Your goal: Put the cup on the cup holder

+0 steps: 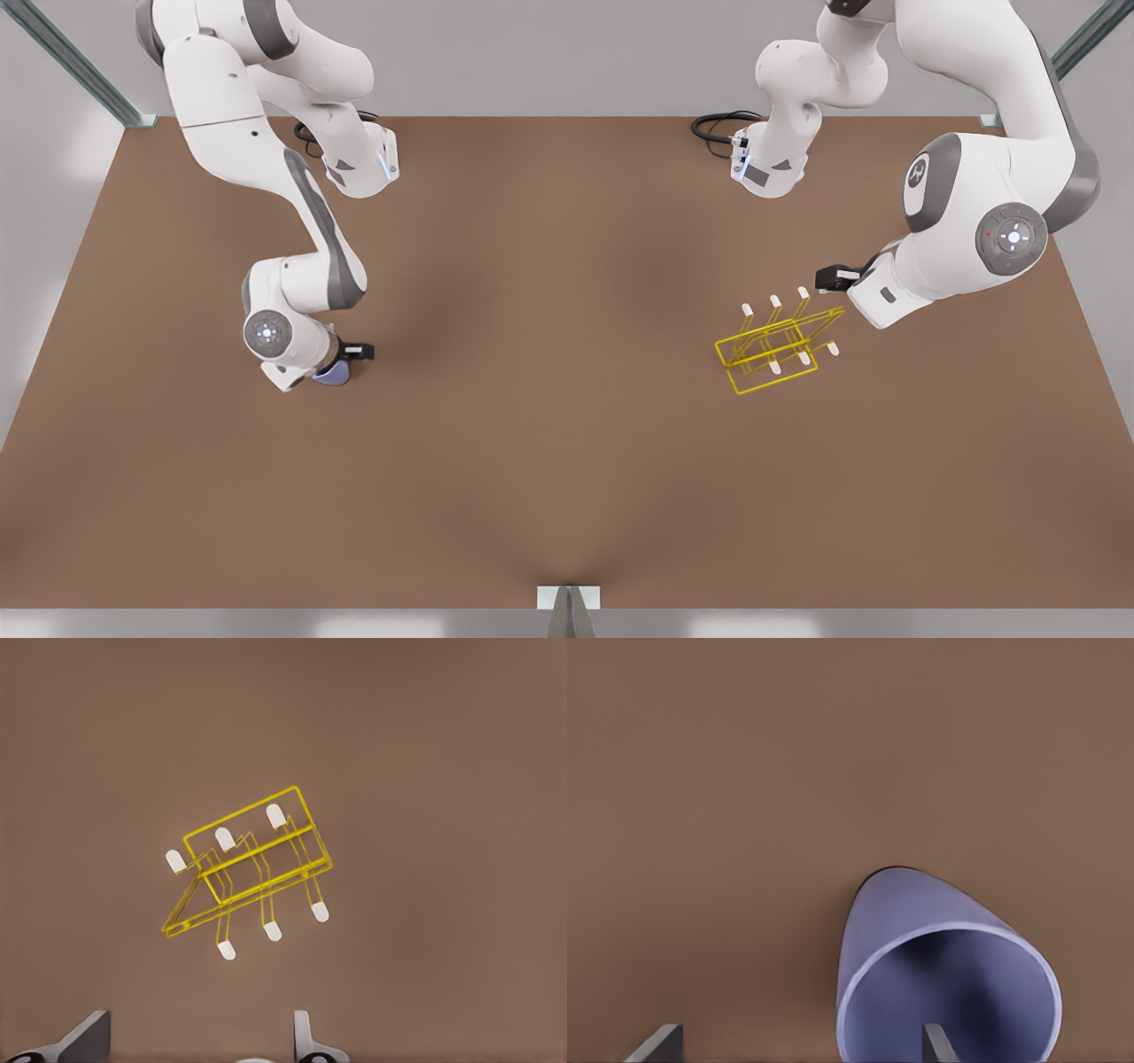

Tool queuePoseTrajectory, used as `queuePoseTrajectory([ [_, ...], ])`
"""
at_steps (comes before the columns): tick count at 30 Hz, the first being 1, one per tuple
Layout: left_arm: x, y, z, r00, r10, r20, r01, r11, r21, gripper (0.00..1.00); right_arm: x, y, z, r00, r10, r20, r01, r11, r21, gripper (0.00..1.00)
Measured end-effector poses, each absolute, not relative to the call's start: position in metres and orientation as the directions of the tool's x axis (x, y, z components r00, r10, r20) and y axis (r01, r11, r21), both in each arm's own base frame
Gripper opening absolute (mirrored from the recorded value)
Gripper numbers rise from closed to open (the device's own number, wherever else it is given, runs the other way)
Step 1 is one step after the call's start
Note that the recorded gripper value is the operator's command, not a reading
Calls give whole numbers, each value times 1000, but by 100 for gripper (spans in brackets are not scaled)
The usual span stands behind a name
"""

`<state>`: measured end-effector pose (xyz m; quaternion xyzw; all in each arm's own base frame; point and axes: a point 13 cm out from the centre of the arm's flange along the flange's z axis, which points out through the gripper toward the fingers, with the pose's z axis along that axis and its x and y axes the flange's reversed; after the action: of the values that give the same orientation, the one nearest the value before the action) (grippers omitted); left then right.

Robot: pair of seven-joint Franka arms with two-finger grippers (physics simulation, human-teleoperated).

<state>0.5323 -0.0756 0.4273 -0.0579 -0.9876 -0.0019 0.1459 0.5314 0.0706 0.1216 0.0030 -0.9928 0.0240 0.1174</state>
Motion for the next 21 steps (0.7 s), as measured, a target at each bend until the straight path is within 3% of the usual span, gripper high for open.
queuePoseTrajectory([
  [5, 532, -76, 426, -950, 113, 291, 115, 993, -13, 100, 527, 73, 109, -975, -1, 224, -13, 999, -52, 100],
  [6, 532, -76, 426, -950, 113, 292, 115, 993, -13, 100, 529, 72, 106, -975, 2, 220, -9, 999, -51, 96],
  [8, 532, -76, 425, -949, 113, 294, 114, 993, -13, 100, 534, 69, 103, -978, 11, 207, 1, 999, -50, 65],
  [10, 532, -76, 425, -949, 113, 295, 114, 993, -12, 100, 539, 65, 102, -981, 15, 194, 5, 999, -53, 57],
  [13, 532, -76, 425, -948, 113, 296, 114, 993, -12, 100, 545, 59, 103, -984, 26, 177, 17, 998, -54, 24],
  [21, 530, -76, 425, -947, 113, 300, 114, 993, -12, 100, 552, 51, 108, -988, 39, 152, 31, 998, -53, 21],
])
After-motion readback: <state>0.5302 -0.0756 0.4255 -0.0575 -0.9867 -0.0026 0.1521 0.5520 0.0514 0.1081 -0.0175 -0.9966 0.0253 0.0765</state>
